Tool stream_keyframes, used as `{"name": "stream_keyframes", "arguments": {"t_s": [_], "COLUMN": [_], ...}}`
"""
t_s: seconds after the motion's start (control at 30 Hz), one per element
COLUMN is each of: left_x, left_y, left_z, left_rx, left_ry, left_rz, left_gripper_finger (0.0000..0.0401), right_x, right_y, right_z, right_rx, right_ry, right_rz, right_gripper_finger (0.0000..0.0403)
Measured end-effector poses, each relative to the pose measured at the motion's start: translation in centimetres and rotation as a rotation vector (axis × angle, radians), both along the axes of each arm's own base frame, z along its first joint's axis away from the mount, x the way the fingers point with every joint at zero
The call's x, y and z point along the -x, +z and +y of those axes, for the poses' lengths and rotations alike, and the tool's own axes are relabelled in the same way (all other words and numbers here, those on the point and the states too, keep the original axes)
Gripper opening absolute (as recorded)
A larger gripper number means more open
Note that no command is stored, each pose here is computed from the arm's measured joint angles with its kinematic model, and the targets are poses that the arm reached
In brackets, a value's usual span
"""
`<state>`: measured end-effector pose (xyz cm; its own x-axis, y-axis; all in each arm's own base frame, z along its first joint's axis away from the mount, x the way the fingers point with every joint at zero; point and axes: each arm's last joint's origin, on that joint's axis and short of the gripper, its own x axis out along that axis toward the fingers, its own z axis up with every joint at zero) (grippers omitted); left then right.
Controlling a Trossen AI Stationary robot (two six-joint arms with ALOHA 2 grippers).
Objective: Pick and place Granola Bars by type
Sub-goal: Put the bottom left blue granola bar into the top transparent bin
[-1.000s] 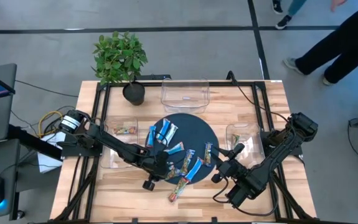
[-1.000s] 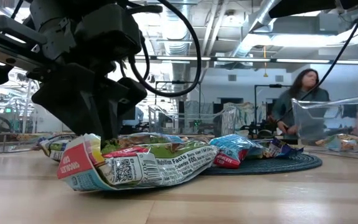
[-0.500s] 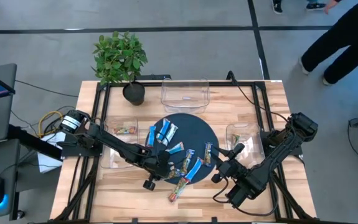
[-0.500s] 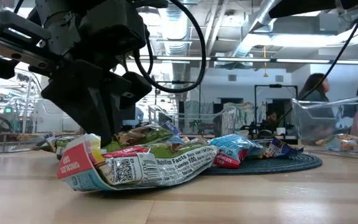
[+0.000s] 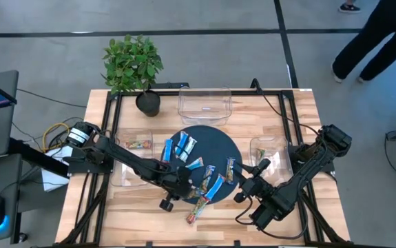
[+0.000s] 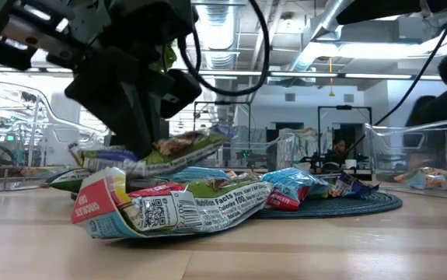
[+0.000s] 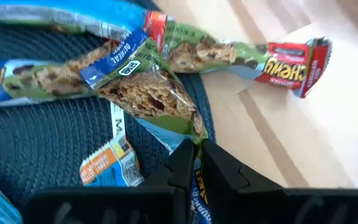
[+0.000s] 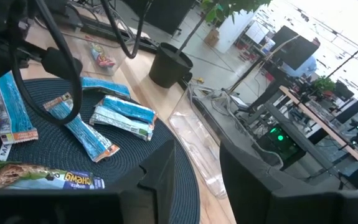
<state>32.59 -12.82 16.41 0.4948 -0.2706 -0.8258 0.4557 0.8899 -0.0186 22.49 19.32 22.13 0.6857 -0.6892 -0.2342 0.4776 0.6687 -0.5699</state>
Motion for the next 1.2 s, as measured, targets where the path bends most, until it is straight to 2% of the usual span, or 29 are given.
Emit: {"name": "stream_keyframes", "arguments": {"t_s": [0.3,0.47,0.6,0.73,0.93,1.07,1.2], "left_x": [-0.9,-1.1,-0.9,-0.2,1.2,2.1,1.8], "left_y": [2.6,4.7,7.7,11.9,17.5,19.3,19.7], "left_z": [-0.2,0.1,0.6,1.2,2.5,4.2,6.6], "left_rx": [-0.088,-0.227,-0.360,-0.472,-0.569,-0.618,-0.620], "left_ry": [-0.028,-0.006,0.040,0.085,0.141,0.178,0.246], "left_rz": [0.006,0.050,0.077,0.036,-0.125,-0.178,-0.165], "left_gripper_finger": [0.0016,0.0016,0.0016,0.0016,0.0016,0.0016,0.0016], "right_x": [0.0,0.0,0.0,0.0,0.0,0.0,-0.1], "right_y": [0.0,0.0,0.0,0.0,0.0,0.0,0.0], "right_z": [0.0,0.0,0.0,0.0,0.0,0.0,-0.1], "right_rx": [0.000,-0.001,-0.001,-0.001,0.000,-0.001,-0.002], "right_ry": [0.000,0.000,0.000,0.000,0.000,-0.001,-0.007], "right_rz": [0.001,0.001,0.001,0.001,0.003,0.003,0.002], "right_gripper_finger": [0.0120,0.0120,0.0120,0.0120,0.0120,0.0120,0.0120]}}
